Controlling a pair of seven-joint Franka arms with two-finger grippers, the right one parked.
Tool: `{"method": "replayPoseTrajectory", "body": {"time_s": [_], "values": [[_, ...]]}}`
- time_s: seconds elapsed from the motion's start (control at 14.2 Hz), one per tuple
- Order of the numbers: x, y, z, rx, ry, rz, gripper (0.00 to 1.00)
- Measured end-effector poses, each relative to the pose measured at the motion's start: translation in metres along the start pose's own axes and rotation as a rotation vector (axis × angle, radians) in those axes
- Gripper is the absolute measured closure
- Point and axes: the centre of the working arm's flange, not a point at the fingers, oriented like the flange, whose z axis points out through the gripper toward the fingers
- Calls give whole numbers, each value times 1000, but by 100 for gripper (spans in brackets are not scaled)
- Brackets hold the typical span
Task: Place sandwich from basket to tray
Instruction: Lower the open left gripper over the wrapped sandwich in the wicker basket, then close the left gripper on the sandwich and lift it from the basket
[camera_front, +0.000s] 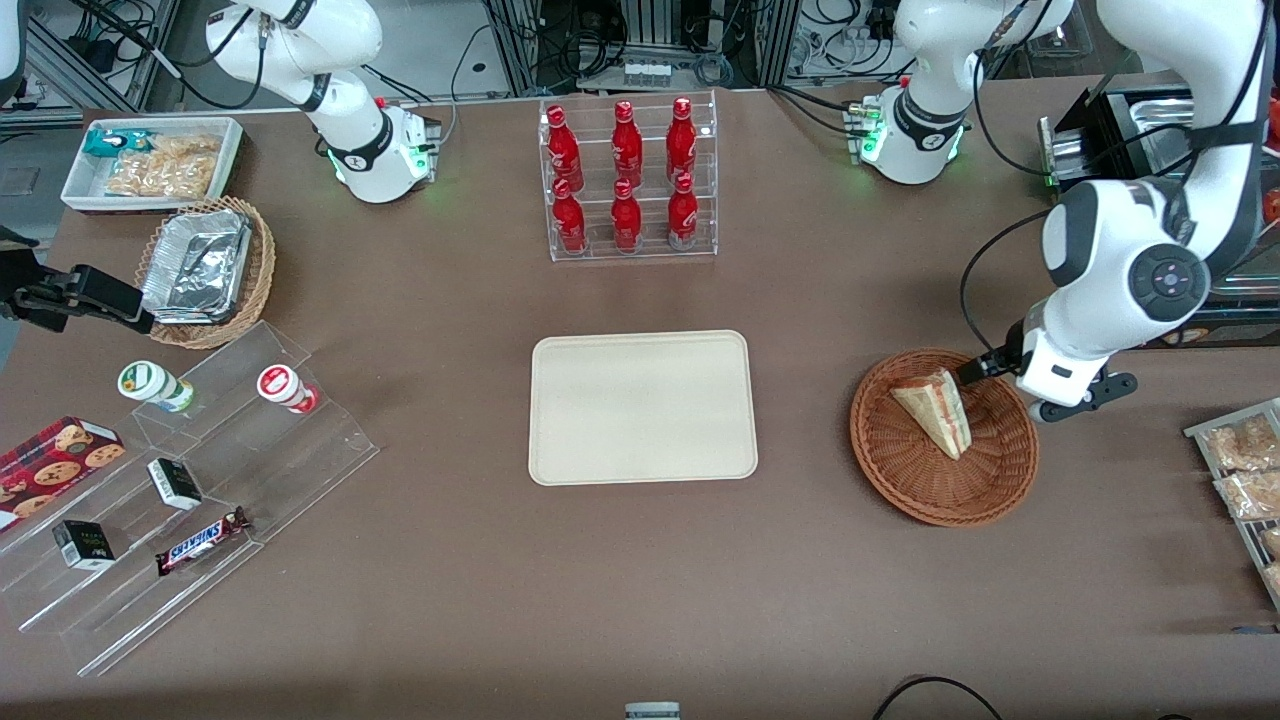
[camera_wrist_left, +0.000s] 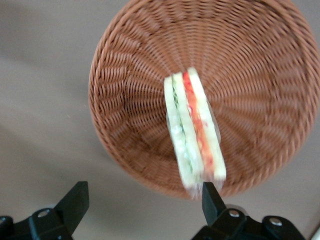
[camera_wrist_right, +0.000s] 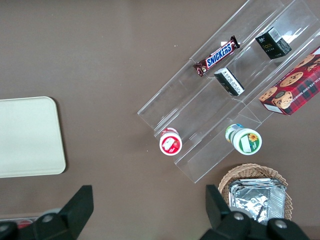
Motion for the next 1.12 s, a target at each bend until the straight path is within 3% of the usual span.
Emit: {"method": "replayPoseTrajectory", "body": {"time_s": [0.28, 0.49, 0.84, 0.98, 1.12], "values": [[1, 17, 25, -19, 3, -213, 0], [3, 22, 37, -30, 5, -229, 0], [-4, 39, 67, -16, -27, -207, 0], [-6, 42, 74, -11, -37, -201, 5], [-8, 45, 75, -9, -38, -195, 22]]}}
